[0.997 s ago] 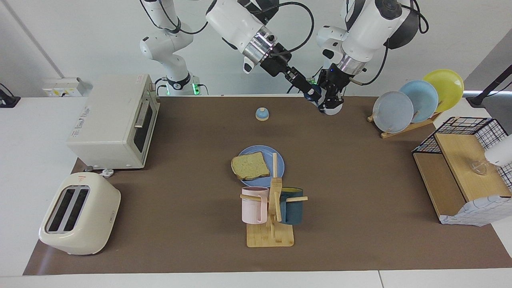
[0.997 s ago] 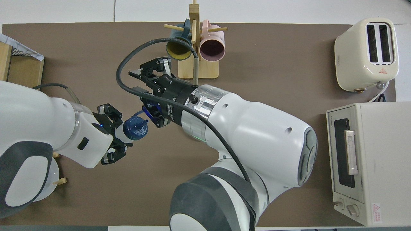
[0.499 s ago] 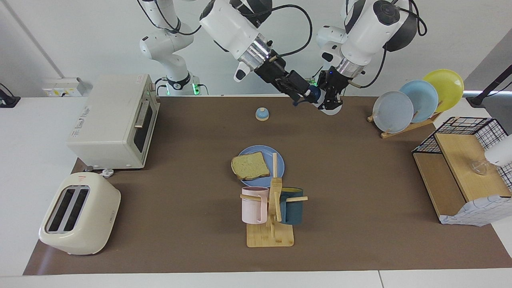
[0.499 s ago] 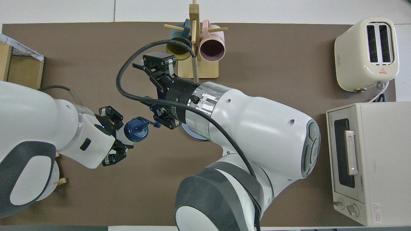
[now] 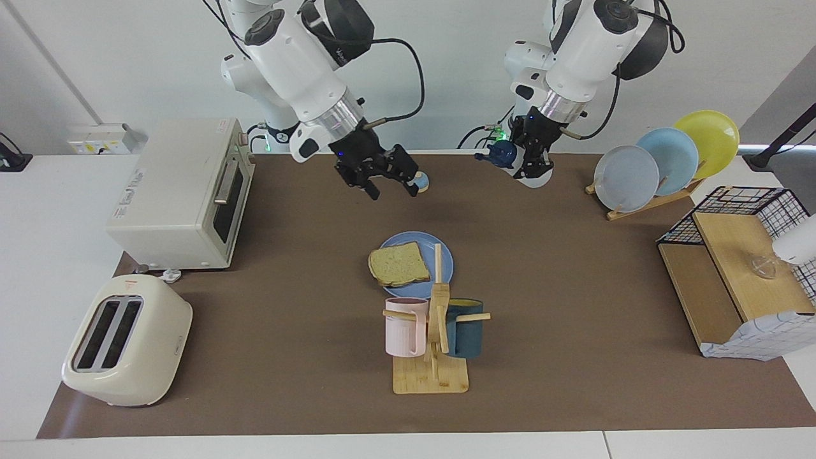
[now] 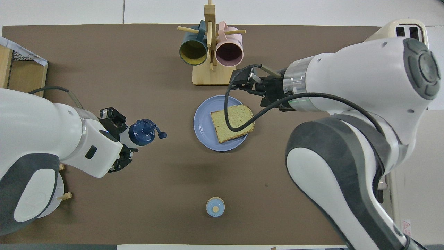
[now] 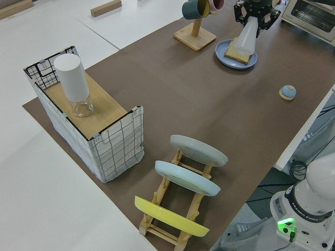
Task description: Put bread on plate and add seasoning
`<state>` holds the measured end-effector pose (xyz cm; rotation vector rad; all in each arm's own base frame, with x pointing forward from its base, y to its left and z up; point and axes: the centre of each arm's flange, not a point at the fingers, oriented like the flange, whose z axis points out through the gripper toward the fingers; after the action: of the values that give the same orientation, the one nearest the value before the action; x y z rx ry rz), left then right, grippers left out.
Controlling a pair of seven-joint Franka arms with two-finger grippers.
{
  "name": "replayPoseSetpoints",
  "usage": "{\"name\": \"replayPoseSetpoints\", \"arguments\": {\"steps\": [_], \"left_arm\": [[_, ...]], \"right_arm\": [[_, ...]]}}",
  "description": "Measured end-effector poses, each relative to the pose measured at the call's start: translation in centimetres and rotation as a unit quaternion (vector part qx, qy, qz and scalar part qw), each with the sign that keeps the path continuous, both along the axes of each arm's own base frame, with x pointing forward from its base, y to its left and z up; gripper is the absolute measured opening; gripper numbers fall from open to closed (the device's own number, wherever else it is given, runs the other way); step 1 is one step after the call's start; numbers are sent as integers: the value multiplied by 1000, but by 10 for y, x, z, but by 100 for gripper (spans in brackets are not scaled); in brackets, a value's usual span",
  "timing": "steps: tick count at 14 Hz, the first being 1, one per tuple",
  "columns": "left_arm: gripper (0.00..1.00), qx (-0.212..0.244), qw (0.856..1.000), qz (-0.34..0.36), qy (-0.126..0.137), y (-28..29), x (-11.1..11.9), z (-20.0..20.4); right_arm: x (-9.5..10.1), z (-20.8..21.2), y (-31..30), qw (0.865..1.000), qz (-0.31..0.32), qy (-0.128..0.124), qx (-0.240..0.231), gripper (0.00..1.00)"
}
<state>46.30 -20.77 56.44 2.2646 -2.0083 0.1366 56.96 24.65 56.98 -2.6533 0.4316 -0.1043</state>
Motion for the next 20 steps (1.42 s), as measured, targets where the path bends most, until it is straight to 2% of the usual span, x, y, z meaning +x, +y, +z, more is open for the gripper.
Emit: {"name": "replayPoseSetpoints", "arguments": {"steps": [2,3,6,9,10,15,20], "left_arm": [[40,23,1000,0,-20,-6,1,4],[40,33,999,2,-28,-9,2,6],[40,61,997,3,-49,-14,5,9],[40,81,995,4,-63,-27,15,11],[40,89,994,4,-69,-32,19,11],[40,141,986,5,-91,-63,27,-3],[40,197,976,9,-94,-120,32,-33]], "right_arm": [[6,-9,-38,996,56,-4,-75,100],[7,-11,-57,992,77,3,-102,100],[2,-6,-99,979,111,37,-165,100],[-12,11,-136,967,129,70,-210,100],[-17,16,-149,963,135,79,-219,100],[-30,29,-182,955,164,95,-228,100],[-30,27,-204,952,168,105,-233,100]]}}
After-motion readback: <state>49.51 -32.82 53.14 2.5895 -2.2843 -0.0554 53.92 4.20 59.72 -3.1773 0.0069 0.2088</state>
